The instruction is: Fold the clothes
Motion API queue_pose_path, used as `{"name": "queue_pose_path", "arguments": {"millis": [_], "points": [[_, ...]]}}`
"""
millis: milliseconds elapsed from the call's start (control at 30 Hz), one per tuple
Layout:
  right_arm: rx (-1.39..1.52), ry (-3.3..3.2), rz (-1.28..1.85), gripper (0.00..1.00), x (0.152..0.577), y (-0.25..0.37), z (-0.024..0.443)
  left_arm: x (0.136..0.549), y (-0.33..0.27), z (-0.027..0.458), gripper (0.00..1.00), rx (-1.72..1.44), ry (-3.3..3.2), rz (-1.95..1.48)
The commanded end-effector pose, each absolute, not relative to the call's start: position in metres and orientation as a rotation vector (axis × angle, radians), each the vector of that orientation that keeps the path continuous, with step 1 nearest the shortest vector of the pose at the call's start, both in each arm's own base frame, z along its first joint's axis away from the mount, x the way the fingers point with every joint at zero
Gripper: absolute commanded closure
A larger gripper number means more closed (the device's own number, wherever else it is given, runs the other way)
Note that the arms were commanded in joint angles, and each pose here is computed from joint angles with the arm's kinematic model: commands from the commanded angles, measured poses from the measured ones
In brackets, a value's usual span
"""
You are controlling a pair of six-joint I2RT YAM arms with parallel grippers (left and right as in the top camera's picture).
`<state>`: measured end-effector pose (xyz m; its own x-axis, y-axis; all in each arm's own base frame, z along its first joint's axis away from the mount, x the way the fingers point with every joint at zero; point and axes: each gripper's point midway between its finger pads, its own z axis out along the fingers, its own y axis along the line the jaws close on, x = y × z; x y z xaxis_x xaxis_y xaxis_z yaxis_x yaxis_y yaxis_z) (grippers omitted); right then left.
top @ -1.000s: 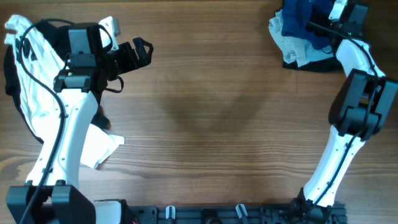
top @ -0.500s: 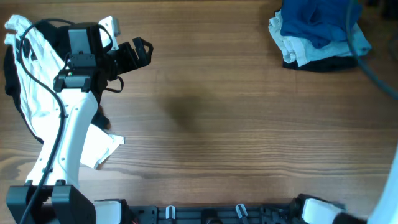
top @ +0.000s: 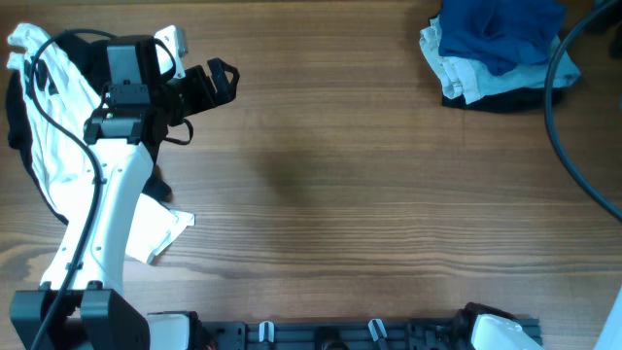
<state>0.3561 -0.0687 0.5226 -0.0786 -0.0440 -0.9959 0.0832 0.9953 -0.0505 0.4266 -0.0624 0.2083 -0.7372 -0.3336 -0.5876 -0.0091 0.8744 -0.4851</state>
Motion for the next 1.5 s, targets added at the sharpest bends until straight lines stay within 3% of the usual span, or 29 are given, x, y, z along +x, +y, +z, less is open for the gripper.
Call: {"name": "queue_pose_path", "arguments": {"millis": [0,233,533,767,1100,1467], "points": [[0.053,1.802,-0.048,0.00,0.353,-0.063,0.483,0.428,-0.059,0.203,0.00,-0.251,2.346,-0.585],[-0.064,1.670,0.009,0.00,0.343,-0.012,0.441,0.428,-0.059,0.203,0.00,-0.251,2.346,-0.585],[-0.200,1.519,0.119,0.00,0.266,0.036,0.293,0.428,-0.059,0.203,0.00,-0.251,2.346,-0.585],[-0.197,1.477,0.106,0.00,0.246,0.034,0.228,0.428,-0.059,0.203,0.00,-0.251,2.346,-0.585],[-0.186,1.547,0.104,0.00,0.244,0.032,0.178,0.428,-0.059,0.203,0.00,-0.251,2.346,-0.585],[-0.187,1.552,0.105,0.00,0.244,0.032,0.177,0.428,-0.059,0.203,0.00,-0.251,2.346,-0.585]]}}
